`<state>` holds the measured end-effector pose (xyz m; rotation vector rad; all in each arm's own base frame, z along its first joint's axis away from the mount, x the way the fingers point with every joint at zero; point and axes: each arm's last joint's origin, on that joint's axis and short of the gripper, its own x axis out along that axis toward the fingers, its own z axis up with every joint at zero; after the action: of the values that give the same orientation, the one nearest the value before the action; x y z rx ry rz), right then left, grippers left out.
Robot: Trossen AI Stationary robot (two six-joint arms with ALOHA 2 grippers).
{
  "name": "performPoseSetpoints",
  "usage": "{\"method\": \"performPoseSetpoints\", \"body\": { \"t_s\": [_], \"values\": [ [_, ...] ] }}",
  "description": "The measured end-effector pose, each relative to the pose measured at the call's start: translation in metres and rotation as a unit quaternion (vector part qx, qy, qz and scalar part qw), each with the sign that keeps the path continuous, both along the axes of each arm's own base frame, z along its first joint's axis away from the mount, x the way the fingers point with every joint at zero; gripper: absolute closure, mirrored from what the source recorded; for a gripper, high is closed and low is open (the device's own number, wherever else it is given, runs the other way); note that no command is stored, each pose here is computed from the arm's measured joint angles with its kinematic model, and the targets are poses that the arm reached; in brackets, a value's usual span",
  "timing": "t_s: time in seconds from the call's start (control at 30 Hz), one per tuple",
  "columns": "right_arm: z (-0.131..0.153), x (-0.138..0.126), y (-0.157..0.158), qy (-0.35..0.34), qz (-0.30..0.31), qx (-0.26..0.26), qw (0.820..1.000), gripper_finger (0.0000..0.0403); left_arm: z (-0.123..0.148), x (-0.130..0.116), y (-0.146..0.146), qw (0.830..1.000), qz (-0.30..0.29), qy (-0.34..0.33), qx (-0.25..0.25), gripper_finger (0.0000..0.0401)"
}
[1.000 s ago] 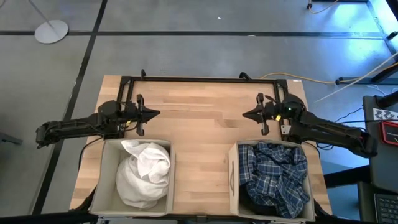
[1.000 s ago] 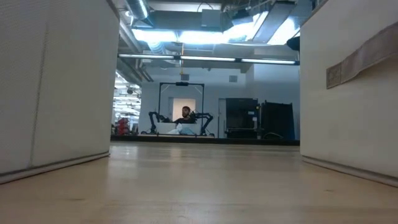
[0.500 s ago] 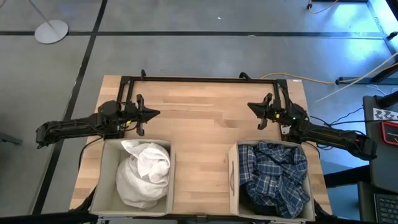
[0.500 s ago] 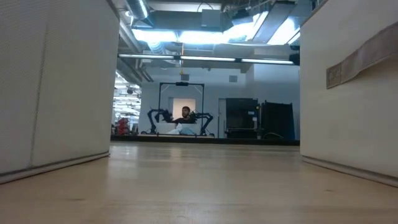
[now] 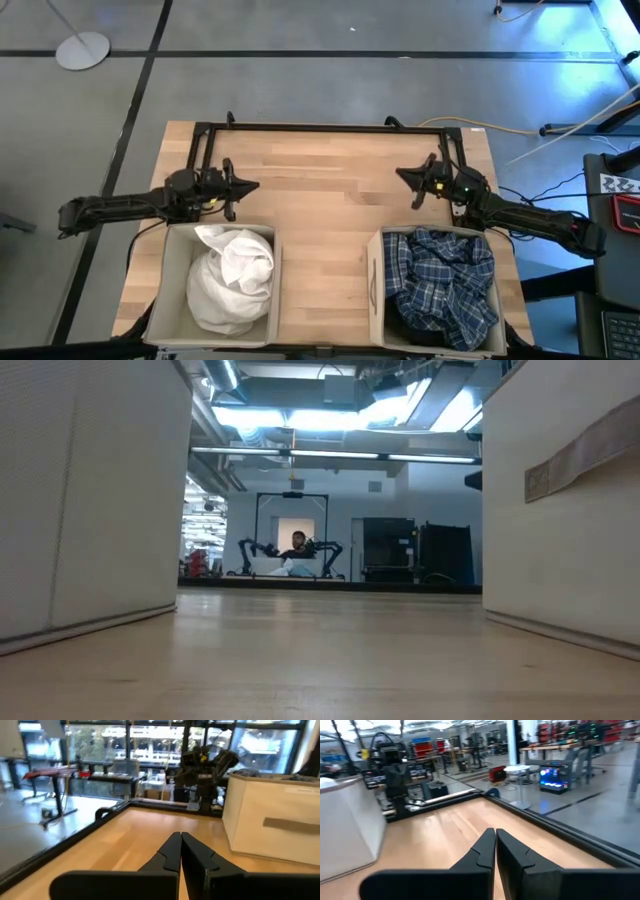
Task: Sort clothes
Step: Return to Home Position
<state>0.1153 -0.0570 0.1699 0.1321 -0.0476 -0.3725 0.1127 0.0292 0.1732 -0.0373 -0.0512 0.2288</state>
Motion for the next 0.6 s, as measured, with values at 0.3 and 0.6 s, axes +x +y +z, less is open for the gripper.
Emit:
{"method": "performPoseSetpoints", "body": {
  "t_s": [0.3,0.6],
  "values": [
    [-0.0046,-0.0008,0.0012,0.024,0.012,0.002,1.000,0.0384,-0.0052,-0.0009,-0.0038,0.999,-0.030,0.026,-0.005,0.0400],
    [-0.0027,-0.0070,0.0046,0.019,0.015,-0.002,1.000,0.0384,-0.0015,-0.0081,-0.0056,0.999,-0.030,0.007,0.012,0.0400]
  ]
}}
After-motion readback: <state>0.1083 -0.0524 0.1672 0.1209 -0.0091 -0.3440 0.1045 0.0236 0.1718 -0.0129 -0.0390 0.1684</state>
